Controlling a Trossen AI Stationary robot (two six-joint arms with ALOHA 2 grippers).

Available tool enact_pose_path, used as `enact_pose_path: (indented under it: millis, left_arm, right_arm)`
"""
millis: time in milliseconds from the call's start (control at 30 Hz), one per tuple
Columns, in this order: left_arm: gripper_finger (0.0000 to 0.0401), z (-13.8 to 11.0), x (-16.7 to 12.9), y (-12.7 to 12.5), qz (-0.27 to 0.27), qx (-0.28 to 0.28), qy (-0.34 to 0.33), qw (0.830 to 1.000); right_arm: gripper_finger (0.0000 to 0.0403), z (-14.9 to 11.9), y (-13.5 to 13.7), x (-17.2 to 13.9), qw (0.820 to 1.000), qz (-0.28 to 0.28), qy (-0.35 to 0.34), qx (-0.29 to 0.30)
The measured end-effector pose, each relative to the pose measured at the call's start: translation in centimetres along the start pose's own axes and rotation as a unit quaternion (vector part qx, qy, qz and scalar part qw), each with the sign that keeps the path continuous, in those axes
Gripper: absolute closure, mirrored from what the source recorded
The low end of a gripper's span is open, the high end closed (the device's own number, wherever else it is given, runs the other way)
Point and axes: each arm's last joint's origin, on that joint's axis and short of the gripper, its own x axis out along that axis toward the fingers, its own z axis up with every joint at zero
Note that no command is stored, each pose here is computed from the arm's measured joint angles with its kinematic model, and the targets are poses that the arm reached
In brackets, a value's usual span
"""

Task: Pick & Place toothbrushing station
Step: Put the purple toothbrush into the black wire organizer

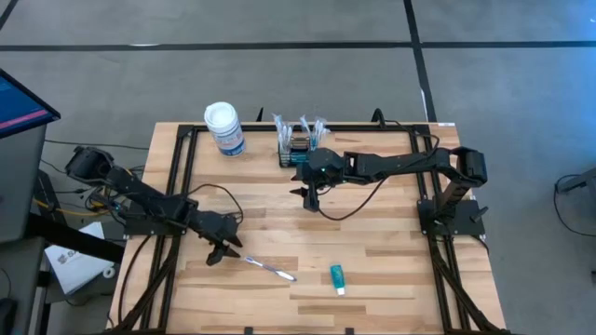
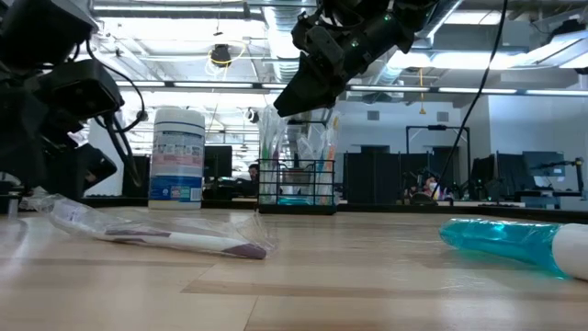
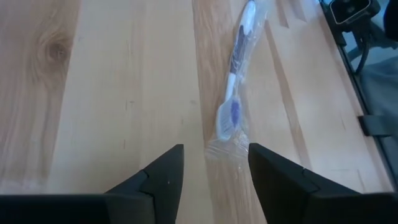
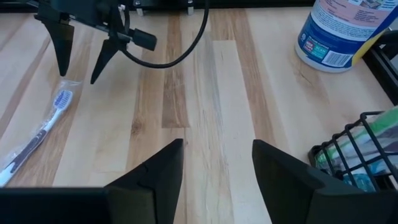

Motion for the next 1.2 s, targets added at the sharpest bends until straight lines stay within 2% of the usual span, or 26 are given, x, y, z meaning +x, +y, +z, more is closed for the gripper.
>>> enact_pose_path:
  millis: [367, 800, 1200]
  left_arm:
    - [0.0182, -0.7, 0.4, -0.7, 0.033, 0.028, -0.001, 0.999]
    - [0.0182, -1.6, 1.8, -1.4, 0.041, 0.053, 0.001, 0.998]
    - [0.0183, -1.4, 2.0, -1.9, 0.024, 0.060, -0.019, 0.998]
  right_arm:
    - [0.0225, 0.0, 0.0, 0.0, 1.000, 0.000, 0.000, 0.000]
    - [0.0224, 0.0, 0.1, 0.0, 1.000, 0.001, 0.000, 0.004]
    - [0.0223, 0.0, 0.3, 0.0, 1.000, 0.003, 0.000, 0.003]
